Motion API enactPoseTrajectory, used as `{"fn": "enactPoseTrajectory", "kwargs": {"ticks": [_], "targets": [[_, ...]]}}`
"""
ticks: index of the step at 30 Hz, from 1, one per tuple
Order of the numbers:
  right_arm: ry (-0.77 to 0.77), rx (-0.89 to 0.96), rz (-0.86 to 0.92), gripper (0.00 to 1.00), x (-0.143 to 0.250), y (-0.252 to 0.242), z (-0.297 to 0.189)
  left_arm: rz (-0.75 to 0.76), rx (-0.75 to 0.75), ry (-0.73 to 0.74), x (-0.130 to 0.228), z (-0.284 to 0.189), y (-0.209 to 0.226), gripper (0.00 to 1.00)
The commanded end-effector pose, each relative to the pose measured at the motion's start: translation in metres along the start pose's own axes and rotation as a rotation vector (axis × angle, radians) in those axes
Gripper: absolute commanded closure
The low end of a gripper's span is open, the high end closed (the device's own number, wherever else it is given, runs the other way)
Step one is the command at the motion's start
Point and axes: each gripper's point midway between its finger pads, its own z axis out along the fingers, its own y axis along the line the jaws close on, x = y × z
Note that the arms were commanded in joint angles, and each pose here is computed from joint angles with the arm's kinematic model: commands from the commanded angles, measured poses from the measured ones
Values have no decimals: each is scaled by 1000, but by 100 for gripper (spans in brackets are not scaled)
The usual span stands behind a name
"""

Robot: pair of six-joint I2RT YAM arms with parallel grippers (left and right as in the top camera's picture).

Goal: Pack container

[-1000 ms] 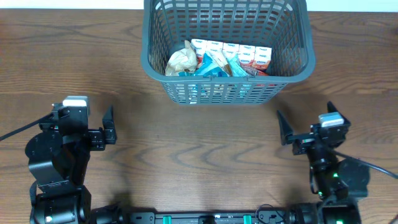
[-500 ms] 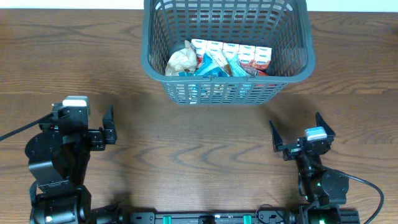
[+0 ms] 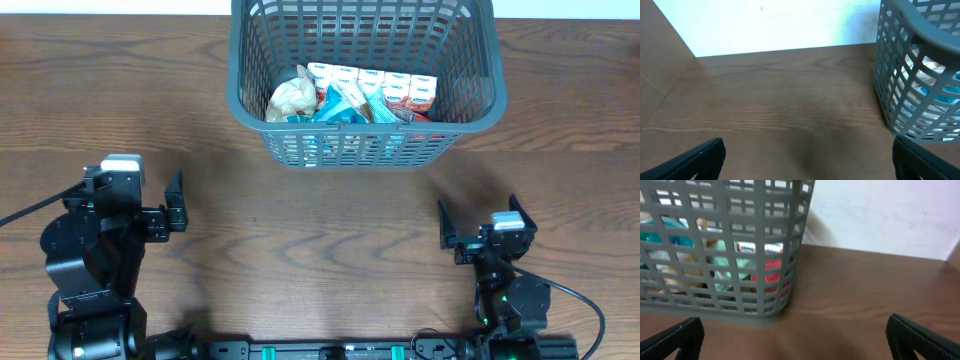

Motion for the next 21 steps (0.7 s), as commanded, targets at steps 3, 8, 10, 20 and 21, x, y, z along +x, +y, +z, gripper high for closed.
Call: {"fn": "enactPoseTrajectory", "kwargs": {"ticks": [3,8,10,20,21], "targets": [[3,22,24,1,4,-3,0,-10,12,-6,-1,-1,-2,1],[5,20,24,1,5,-3,0,-10,12,-6,-1,-1,-2,1],[5,12,24,1,4,-1,0,-10,12,-6,-1,-1,-2,1],[4,23,24,1,4,-3,0,-10,12,-6,-1,-1,-2,1],[4,25,25,1,4,-3,0,-10,12,-6,-1,-1,-2,1]]}}
